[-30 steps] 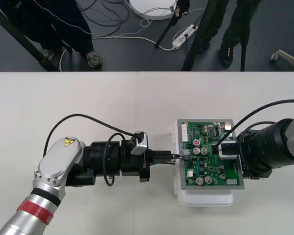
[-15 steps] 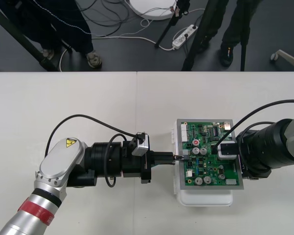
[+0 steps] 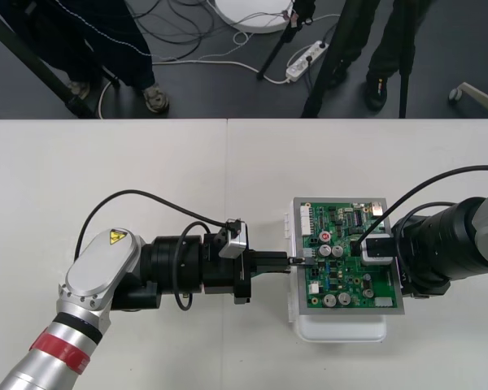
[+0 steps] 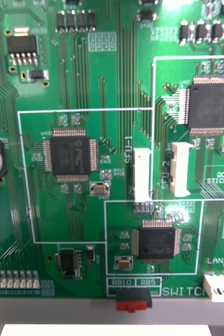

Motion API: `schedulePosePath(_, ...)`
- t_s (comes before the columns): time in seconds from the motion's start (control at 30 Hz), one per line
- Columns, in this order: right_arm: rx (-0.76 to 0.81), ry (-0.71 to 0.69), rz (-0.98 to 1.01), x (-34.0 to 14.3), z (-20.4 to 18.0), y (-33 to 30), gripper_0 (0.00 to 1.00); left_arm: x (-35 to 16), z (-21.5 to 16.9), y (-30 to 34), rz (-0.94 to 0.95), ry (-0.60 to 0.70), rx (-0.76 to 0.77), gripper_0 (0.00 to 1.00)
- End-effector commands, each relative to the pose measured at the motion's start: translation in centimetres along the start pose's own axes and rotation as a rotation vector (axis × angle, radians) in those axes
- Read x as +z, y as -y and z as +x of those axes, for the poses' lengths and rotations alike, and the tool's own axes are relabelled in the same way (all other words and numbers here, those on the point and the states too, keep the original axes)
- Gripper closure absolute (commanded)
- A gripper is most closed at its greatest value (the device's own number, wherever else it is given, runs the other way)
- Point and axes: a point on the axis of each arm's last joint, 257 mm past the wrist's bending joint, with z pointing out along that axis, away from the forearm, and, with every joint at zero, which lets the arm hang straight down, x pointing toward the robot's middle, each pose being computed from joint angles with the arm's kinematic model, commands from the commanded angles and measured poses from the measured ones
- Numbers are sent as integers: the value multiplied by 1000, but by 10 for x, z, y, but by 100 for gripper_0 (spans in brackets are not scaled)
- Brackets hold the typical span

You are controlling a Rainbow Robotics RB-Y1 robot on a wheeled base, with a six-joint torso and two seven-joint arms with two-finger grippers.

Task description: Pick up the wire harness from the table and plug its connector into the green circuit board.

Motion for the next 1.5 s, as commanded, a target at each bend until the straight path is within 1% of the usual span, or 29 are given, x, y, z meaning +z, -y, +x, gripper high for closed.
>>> schedulePosePath(0.03,2,35,10,-4,-19,5,0,6,-5,-6,-2,-14,100,100)
schedulePosePath(1.0,3,35,8,-4,-20,5,0,11,3,0,17,-40,114,100)
schedulePosePath(1.5,4,31,12,-3,-19,5,0,21,-5,-7,-2,-25,123,100)
